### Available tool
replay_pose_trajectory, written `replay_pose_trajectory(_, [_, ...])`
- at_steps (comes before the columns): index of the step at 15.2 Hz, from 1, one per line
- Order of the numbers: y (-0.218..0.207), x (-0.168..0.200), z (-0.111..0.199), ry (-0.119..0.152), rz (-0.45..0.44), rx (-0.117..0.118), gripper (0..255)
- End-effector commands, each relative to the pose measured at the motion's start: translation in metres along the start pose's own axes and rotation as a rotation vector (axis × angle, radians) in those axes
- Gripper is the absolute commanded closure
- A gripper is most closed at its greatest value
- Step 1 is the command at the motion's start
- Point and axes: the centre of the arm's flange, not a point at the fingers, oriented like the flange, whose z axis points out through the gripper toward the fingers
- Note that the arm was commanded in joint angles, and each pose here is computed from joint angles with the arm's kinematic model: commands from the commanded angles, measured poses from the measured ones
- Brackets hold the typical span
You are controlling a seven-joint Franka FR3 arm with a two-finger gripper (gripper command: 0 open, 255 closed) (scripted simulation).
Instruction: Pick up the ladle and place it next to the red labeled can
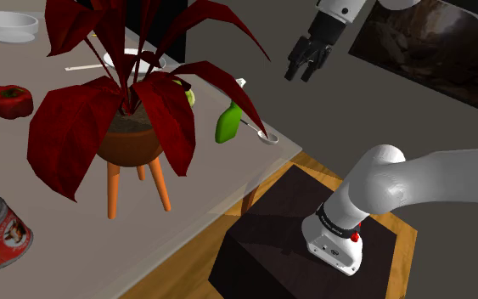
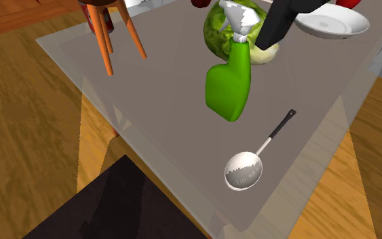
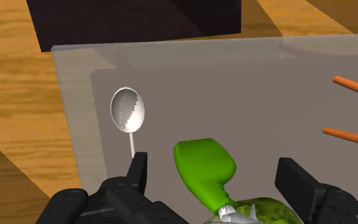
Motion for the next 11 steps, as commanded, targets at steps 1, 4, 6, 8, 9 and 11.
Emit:
replay_pose_trajectory(1, [0.0, 0.0, 0.0, 0.0, 0.0, 0.0, 0])
replay_pose_trajectory(4, [0.012, 0.021, 0.032, -0.015, -0.012, -0.007, 0])
replay_pose_trajectory(6, [0.02, 0.035, 0.054, -0.026, -0.02, -0.012, 0])
replay_pose_trajectory(8, [0.029, 0.048, 0.076, -0.036, -0.028, -0.017, 0])
replay_pose_trajectory(9, [0.033, 0.055, 0.087, -0.041, -0.032, -0.019, 0])
replay_pose_trajectory(11, [0.041, 0.068, 0.109, -0.051, -0.04, -0.024, 0])
